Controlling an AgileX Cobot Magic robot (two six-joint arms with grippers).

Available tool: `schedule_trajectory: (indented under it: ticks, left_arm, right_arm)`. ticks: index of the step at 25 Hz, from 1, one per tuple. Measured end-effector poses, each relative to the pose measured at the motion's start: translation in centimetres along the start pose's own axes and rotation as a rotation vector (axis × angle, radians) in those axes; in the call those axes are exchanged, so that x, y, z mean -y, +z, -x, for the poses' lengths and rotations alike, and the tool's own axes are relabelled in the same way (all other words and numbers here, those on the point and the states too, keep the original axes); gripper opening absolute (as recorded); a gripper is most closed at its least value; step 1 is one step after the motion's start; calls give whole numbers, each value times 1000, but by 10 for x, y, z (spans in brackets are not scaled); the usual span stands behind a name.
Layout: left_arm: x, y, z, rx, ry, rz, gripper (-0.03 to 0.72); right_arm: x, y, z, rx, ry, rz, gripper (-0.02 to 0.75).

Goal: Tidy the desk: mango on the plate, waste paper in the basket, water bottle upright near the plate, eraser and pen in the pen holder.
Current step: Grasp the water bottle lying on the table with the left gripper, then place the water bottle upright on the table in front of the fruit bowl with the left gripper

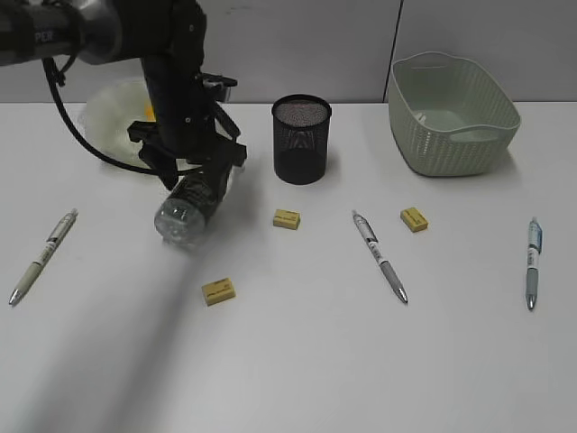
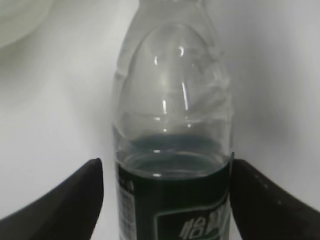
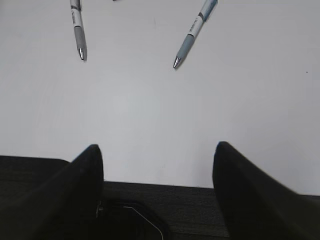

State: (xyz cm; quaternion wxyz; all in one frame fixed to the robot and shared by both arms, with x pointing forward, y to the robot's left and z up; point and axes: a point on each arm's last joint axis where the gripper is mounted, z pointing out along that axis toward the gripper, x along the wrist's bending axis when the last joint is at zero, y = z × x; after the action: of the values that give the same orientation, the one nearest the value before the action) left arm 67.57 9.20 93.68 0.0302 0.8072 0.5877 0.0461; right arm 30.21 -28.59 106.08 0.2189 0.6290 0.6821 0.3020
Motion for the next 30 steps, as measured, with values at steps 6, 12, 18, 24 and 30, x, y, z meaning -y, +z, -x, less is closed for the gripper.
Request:
schedule_trajectory:
  ticks: [6, 12, 18, 24, 30]
  left_arm:
    - [0, 18, 2, 3, -12, -36, 586]
    - [0, 18, 2, 0, -12, -36, 545]
    - [0, 18, 2, 1, -13, -33, 489]
    - [0, 8, 4, 21, -19, -18, 486]
    - [0, -40, 3, 56, -20, 75, 486]
  right_arm:
    - [0, 0, 0, 0, 0, 0, 540]
    - [0, 0, 0, 0, 0, 0, 540]
    - [0, 0, 0, 0, 0, -1, 539]
    - [0, 0, 0, 0, 0, -1, 539]
    - [0, 0, 0, 0, 0, -1, 539]
